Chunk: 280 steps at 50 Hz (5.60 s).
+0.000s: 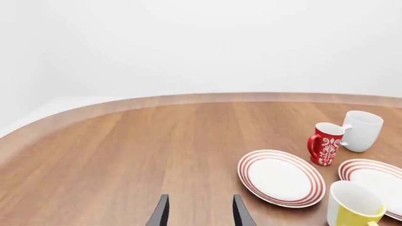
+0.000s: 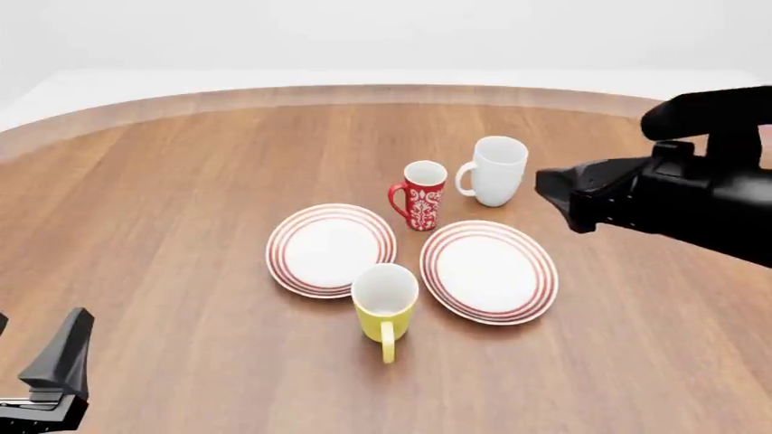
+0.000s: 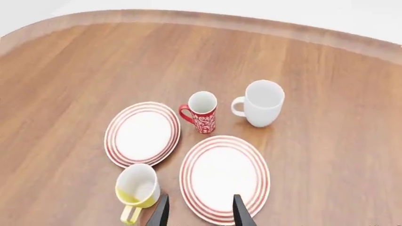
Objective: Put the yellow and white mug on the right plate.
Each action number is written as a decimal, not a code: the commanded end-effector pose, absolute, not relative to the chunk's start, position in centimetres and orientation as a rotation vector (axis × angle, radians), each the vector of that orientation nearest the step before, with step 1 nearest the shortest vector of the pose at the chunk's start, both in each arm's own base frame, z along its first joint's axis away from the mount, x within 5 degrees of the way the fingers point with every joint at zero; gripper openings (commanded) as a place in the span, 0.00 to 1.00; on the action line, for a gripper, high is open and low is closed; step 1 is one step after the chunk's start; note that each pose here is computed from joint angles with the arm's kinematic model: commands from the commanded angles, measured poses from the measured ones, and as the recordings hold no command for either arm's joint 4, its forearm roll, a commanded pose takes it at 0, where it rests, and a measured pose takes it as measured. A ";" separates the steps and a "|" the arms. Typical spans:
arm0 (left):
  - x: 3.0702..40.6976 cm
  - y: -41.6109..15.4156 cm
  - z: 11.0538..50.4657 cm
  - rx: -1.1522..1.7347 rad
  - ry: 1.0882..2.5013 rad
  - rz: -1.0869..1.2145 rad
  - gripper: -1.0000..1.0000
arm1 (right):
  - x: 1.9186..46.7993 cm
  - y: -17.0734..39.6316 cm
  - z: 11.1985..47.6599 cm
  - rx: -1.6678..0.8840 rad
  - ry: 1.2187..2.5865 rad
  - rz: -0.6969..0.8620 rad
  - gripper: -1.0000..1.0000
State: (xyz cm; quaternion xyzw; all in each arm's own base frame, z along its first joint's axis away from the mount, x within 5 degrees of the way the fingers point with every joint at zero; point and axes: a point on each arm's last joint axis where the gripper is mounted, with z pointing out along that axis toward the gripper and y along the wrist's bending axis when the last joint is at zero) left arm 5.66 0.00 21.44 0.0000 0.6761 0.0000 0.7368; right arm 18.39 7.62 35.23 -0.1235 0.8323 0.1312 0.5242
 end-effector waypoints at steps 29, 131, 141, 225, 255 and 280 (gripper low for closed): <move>5.7 0.0 21.4 0.000 1.485 0.000 1.00 | 20.6 11.4 30.2 -0.175 2.242 0.471 1.00; 5.7 0.0 21.4 0.000 1.485 0.000 1.00 | 21.1 20.2 19.4 -0.131 2.403 0.706 1.00; 5.7 0.0 21.4 0.000 1.485 0.000 1.00 | 20.8 20.8 17.8 -0.134 2.431 0.710 1.00; 5.7 0.0 21.4 0.000 1.485 0.000 1.00 | 19.7 23.1 14.4 -0.146 2.497 0.743 0.00; 5.7 0.0 21.4 0.000 1.485 0.000 1.00 | 21.8 21.9 19.3 -0.242 2.411 0.671 0.00; 5.7 0.0 21.4 0.000 1.485 0.000 1.00 | 24.3 17.7 23.8 -0.249 2.300 0.549 0.00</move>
